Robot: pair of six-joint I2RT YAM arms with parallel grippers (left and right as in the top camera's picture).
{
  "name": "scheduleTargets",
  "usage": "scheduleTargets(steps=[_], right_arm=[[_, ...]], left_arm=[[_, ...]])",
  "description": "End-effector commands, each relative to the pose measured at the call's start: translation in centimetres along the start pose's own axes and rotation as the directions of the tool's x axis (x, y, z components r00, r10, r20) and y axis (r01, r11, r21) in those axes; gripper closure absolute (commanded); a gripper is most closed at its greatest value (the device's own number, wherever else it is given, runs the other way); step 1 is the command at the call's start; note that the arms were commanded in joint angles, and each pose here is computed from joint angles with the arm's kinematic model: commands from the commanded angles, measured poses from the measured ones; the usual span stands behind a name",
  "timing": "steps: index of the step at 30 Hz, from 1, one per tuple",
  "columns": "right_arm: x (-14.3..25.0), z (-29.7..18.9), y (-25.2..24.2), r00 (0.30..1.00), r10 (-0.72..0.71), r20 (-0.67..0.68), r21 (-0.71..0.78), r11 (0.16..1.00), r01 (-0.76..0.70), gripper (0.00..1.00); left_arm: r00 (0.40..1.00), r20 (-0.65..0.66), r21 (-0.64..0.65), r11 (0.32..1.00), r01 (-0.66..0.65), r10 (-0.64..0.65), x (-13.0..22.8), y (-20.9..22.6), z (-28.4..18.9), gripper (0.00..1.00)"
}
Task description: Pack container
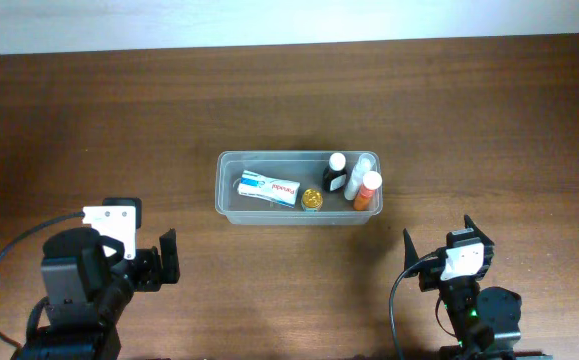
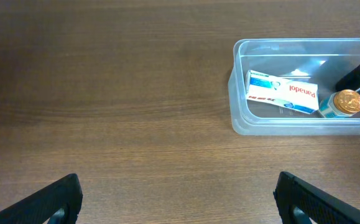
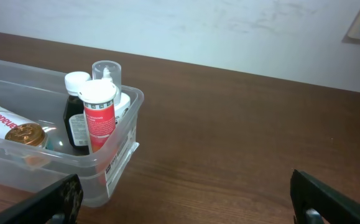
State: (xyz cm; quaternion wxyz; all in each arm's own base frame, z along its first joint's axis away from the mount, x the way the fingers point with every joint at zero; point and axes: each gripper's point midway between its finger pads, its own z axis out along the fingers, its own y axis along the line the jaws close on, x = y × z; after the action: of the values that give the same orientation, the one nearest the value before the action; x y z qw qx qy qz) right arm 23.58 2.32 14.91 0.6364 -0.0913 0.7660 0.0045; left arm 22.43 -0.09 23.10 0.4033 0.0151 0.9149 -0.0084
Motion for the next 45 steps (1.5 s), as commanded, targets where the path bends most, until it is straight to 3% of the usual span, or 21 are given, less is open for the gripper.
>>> scheduleTargets(steps=[1,29,38,45], right_arm=[[0.1,0.0,0.3,1.0,0.009,0.005,-0.015,1.0,-0.009,0.02],[0.1,0.0,0.3,1.0,0.009,0.005,-0.015,1.0,-0.009,0.02],[0.1,0.0,0.3,1.0,0.009,0.005,-0.015,1.0,-0.009,0.02],[0.1,0.0,0.3,1.0,0.008,0.005,-0.015,1.0,-0.008,0.02]], left_arm=[[1.0,0.001,0.015,1.0,0.013,-0.013,0.1,-0.2,0.0,0.01],[1.0,0.024,-0.003,1.0,0.01,-0.01,0.4,0.0,-1.0,0.01],[0.987,0.16,-0.039,0.999,0.0,0.006,3.8,0.2,-2.3,0.01],[0.902,0.431,-0.054,0.999,-0.004,0.027,3.2,0.5,0.9,0.01]])
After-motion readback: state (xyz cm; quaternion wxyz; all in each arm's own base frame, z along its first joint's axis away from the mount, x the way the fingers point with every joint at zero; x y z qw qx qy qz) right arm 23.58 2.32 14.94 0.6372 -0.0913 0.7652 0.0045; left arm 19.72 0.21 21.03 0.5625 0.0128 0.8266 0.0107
